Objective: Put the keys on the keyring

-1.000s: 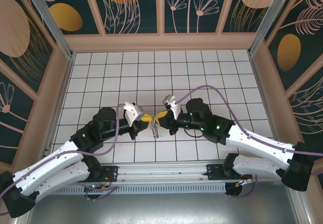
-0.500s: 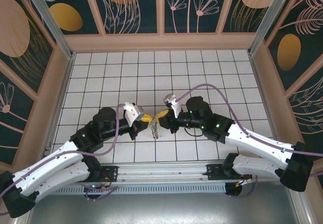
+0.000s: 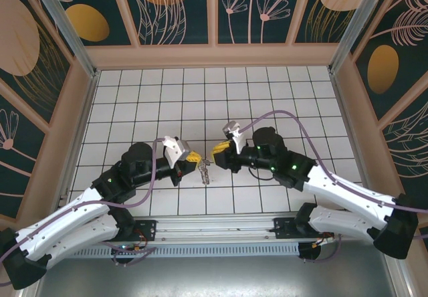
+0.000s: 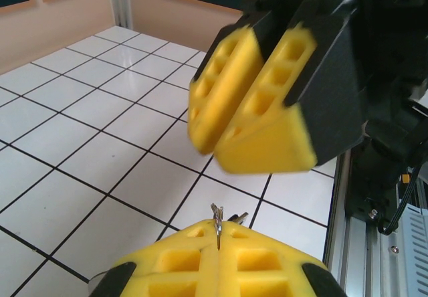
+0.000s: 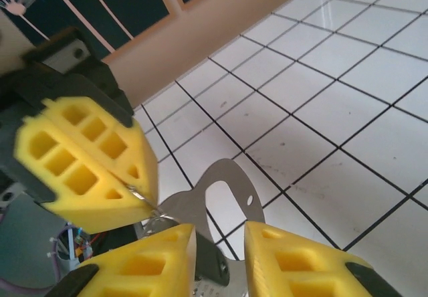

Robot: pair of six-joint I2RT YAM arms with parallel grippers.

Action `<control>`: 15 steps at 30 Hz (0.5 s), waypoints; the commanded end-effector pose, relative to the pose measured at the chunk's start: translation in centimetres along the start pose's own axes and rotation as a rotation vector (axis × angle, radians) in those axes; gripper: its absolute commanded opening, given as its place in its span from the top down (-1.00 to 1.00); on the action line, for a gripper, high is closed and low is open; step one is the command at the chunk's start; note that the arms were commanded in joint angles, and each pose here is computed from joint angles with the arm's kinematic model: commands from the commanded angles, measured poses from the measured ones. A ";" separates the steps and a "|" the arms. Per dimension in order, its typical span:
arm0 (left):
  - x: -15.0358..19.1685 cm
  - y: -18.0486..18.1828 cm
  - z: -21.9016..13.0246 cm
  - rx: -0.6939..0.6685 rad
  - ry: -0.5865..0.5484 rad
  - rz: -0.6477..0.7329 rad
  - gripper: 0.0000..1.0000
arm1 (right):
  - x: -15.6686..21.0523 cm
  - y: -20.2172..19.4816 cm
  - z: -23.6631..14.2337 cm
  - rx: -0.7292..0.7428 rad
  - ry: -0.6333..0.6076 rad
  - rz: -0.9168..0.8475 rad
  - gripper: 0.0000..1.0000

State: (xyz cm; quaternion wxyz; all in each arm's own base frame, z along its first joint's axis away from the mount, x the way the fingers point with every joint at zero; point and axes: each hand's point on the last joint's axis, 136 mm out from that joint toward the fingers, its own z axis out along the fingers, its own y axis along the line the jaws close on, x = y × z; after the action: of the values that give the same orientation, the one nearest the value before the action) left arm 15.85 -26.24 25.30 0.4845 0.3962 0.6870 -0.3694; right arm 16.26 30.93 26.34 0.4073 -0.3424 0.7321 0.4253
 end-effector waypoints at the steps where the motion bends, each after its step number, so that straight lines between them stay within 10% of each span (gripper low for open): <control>1: -2.8 -1.0 -0.7 0.035 -0.093 0.053 1.00 | -0.6 1.1 -1.7 -0.025 -0.070 -0.092 0.38; 15: -5.9 -7.0 -3.7 0.362 -0.284 0.131 1.00 | -2.7 8.1 -4.2 -0.333 -0.256 -0.380 0.20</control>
State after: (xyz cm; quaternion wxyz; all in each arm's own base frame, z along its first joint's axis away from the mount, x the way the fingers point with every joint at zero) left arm 10.64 -26.87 31.22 0.5155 0.4523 0.5452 -0.4822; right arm 10.87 30.33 29.93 0.4812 -0.4516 0.5848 0.4716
